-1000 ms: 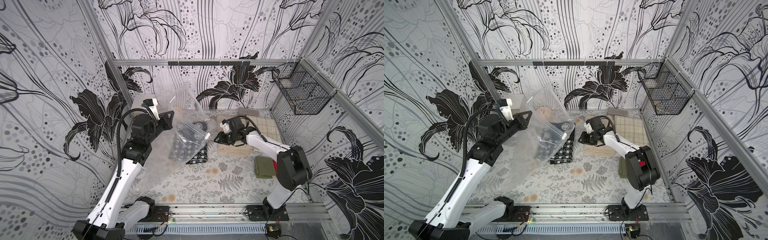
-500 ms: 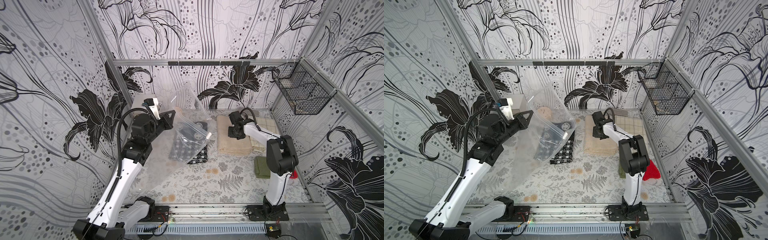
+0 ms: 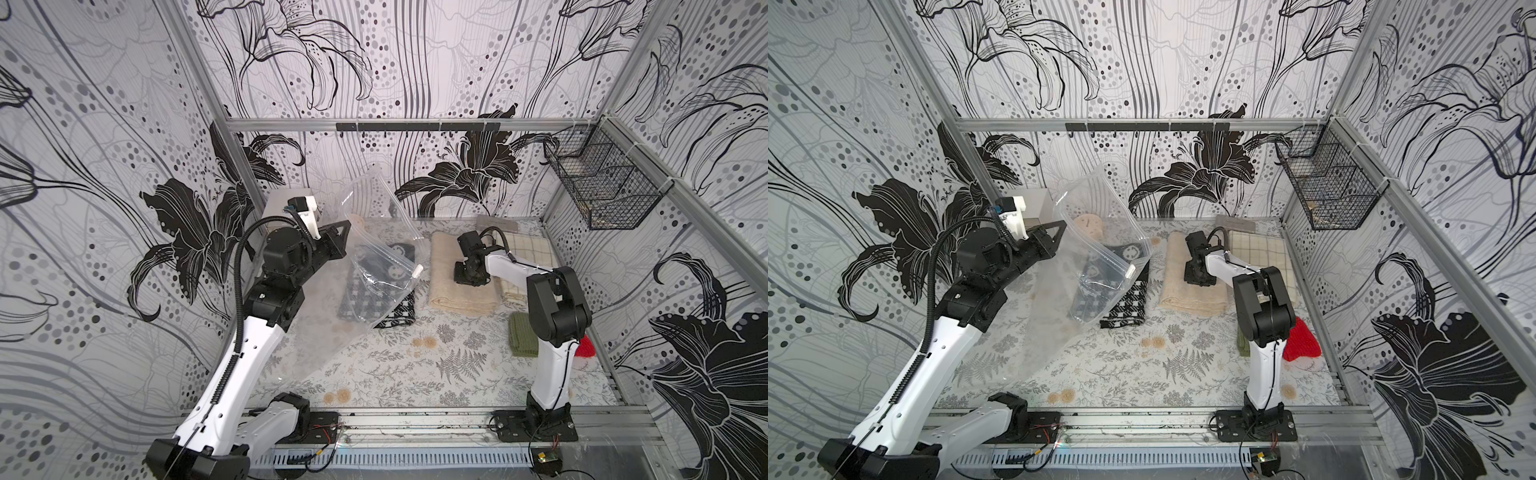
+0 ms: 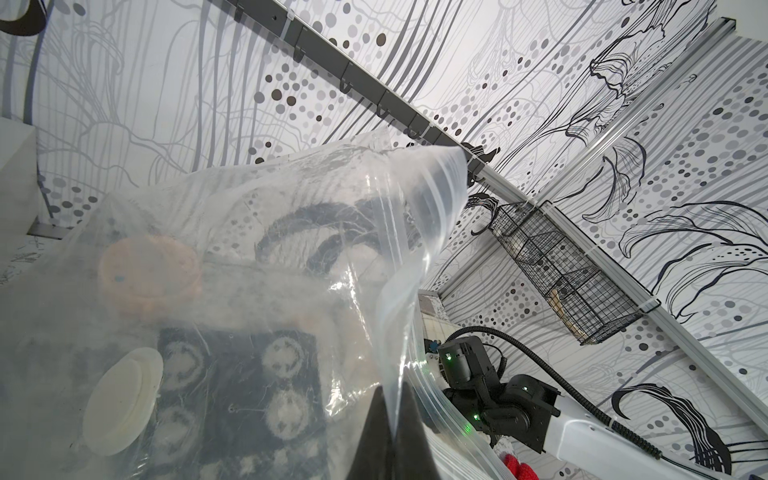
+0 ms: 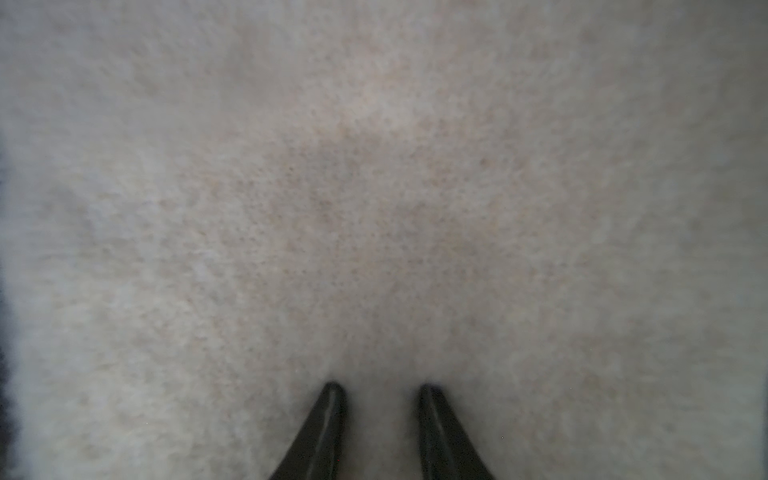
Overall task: Take the scarf out of the vacuum bag
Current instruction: Adjust the scarf at the center of the board.
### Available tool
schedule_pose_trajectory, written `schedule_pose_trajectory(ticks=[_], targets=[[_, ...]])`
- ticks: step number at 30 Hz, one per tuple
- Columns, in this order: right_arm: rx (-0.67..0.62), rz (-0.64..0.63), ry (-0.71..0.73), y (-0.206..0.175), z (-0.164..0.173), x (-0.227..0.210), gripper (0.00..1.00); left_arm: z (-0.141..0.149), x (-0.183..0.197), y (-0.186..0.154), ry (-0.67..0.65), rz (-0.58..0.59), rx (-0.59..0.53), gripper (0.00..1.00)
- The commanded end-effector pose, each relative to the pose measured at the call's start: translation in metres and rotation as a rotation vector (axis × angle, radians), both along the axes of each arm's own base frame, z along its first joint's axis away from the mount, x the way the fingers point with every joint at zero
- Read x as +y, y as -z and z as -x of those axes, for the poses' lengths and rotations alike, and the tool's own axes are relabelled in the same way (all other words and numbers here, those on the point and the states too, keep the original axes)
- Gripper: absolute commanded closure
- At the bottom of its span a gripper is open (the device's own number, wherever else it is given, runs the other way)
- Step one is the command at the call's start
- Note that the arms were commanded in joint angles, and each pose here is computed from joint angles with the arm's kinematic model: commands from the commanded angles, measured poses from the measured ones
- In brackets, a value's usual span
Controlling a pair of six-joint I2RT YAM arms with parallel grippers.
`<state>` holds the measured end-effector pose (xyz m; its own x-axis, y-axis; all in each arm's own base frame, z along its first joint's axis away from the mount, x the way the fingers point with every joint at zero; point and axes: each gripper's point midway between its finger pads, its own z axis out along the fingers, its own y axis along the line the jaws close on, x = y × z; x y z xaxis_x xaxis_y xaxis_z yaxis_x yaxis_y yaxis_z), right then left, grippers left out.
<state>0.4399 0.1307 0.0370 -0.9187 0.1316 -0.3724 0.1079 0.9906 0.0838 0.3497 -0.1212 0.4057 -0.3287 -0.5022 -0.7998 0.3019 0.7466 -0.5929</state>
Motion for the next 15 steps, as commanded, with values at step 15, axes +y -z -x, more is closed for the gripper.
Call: schedule_pose_trajectory(ticks=[15], targets=[[0.052,-0.082,-0.126,-0.031,0.041,0.040,0.67,0.003,0.000,-0.012,-0.001,0.002,-0.055,1.00]])
